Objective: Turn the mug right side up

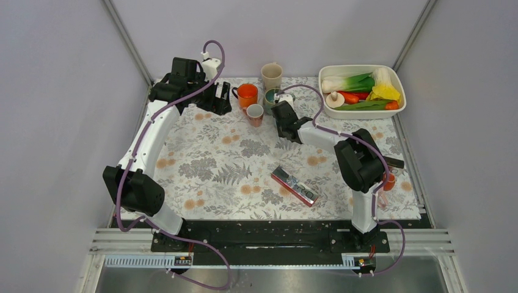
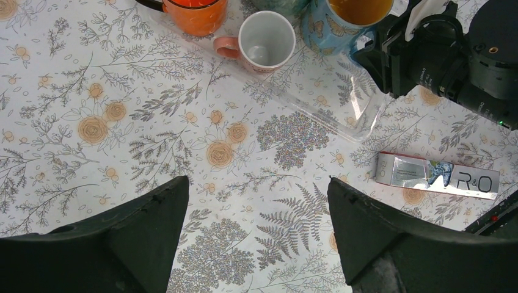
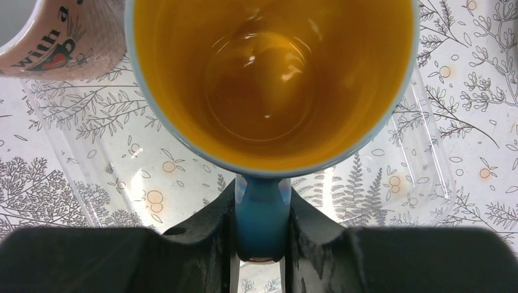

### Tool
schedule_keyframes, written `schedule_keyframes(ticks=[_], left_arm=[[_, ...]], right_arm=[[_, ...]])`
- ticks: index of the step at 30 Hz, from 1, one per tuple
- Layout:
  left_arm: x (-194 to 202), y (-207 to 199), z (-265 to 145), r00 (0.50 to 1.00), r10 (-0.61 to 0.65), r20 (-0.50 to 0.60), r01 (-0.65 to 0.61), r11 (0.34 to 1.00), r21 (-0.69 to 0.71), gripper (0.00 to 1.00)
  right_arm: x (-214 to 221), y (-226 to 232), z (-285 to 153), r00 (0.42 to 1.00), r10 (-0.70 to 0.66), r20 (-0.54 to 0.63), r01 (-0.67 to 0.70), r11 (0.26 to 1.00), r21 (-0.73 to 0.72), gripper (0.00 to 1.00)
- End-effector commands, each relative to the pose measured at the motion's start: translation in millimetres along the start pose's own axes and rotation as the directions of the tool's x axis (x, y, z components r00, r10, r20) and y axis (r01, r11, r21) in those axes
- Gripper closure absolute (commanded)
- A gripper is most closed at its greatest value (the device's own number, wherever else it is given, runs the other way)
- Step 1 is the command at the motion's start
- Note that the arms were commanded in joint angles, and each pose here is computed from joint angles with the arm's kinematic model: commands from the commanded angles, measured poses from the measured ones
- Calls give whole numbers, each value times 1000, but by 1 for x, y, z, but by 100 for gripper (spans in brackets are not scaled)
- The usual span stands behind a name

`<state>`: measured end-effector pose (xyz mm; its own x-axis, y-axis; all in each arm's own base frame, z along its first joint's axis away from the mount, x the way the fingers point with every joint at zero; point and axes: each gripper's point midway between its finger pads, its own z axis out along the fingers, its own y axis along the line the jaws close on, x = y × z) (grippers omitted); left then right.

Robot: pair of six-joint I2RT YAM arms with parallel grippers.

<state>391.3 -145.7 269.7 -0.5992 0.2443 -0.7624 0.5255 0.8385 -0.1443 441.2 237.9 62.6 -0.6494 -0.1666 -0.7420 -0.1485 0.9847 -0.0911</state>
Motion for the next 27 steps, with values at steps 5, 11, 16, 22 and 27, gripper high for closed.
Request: schedule_keyframes(ticks=[5, 11, 16, 22, 27], left_arm=[[-14, -2, -12, 997, 35, 68, -34, 999, -2, 14], [-13, -2, -12, 997, 38, 68, -37, 999, -4, 13], [-13, -2, -12, 997, 36, 67, -36, 999, -4, 13], [-13, -1, -11, 997, 35, 67, -35, 999, -6, 13], [-13, -1, -13, 997, 38, 69, -38, 999, -8, 13]], right_arm=[[-13, -23, 12, 1000, 8, 10, -8, 997, 74, 92], [-11, -35, 6, 999, -47, 5, 46, 995, 93, 88], [-5, -48, 6, 999, -51, -11, 52, 993, 103, 84], [-3, -59, 12, 998, -53, -27, 55, 994, 96, 77], [-7, -67, 12, 997, -75, -25, 78, 992, 101, 66]])
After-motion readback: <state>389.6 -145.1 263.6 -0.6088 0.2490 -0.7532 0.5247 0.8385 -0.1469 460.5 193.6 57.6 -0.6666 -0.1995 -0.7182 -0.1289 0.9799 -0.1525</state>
